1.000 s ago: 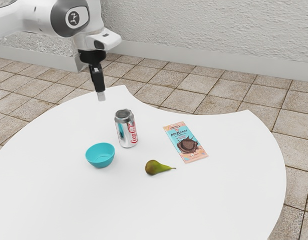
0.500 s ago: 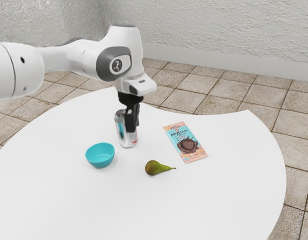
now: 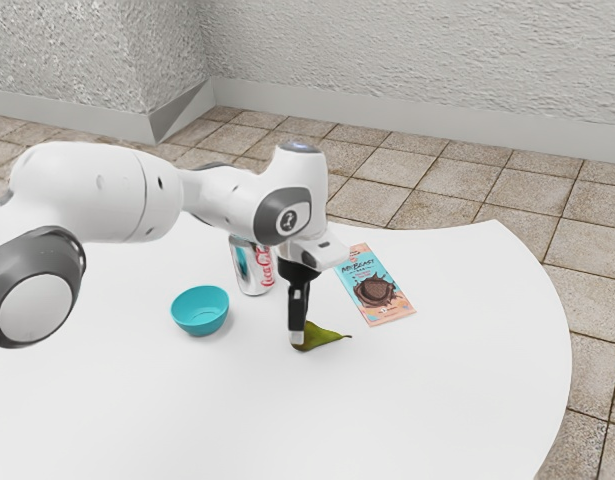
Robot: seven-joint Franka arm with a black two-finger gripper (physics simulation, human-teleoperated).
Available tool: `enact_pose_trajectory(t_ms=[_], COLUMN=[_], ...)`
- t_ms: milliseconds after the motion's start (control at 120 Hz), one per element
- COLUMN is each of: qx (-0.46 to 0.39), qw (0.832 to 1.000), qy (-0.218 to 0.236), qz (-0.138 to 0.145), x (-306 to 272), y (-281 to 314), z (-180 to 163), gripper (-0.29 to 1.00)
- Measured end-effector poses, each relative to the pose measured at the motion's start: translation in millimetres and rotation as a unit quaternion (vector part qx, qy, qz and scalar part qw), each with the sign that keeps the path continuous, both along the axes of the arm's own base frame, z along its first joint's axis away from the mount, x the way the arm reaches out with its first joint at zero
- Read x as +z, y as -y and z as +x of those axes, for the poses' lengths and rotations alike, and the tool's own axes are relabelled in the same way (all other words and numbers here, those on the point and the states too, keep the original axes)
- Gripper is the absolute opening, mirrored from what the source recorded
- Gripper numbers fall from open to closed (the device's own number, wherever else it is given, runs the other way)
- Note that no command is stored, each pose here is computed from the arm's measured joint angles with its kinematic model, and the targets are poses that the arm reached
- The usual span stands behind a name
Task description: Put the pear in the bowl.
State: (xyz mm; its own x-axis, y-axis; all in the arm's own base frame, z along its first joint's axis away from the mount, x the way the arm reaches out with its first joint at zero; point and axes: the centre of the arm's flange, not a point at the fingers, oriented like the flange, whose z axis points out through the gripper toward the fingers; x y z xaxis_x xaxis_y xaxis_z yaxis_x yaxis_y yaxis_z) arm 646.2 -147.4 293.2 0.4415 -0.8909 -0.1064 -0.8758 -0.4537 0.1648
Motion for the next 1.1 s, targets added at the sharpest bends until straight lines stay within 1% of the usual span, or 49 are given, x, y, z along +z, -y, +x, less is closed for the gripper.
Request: enact_pose_trajectory(t_ms=[133,217,433,500,625,708,783,867,933,1033,1100], qx=[0.006,0.008,0.020,0.021,0.029,0.034,0.036,0.039,0.044,0.057,0.065], qw=[1.000,1.000,1.000,1.000,0.999,0.999,0.999,0.998,0.997,0.996,0.996], qy=[0.016,0.018,0.017,0.019,0.028,0.032,0.038,0.048,0.056,0.061,0.065], qz=[0.012,0.017,0.010,0.008,0.011,0.012,0.011,0.007,0.000,-0.013,-0.011], x=[-17,-29,-48,-48,-41,-38,-30,-5,24,67,90], y=[-3,-2,5,7,1,-3,-4,-7,-13,-33,-51], z=[14,18,18,18,21,23,22,17,6,-20,-30], gripper=[0.70,0.70,0.69,0.61,0.37,0.28,0.23,0.20,0.17,0.13,0.11])
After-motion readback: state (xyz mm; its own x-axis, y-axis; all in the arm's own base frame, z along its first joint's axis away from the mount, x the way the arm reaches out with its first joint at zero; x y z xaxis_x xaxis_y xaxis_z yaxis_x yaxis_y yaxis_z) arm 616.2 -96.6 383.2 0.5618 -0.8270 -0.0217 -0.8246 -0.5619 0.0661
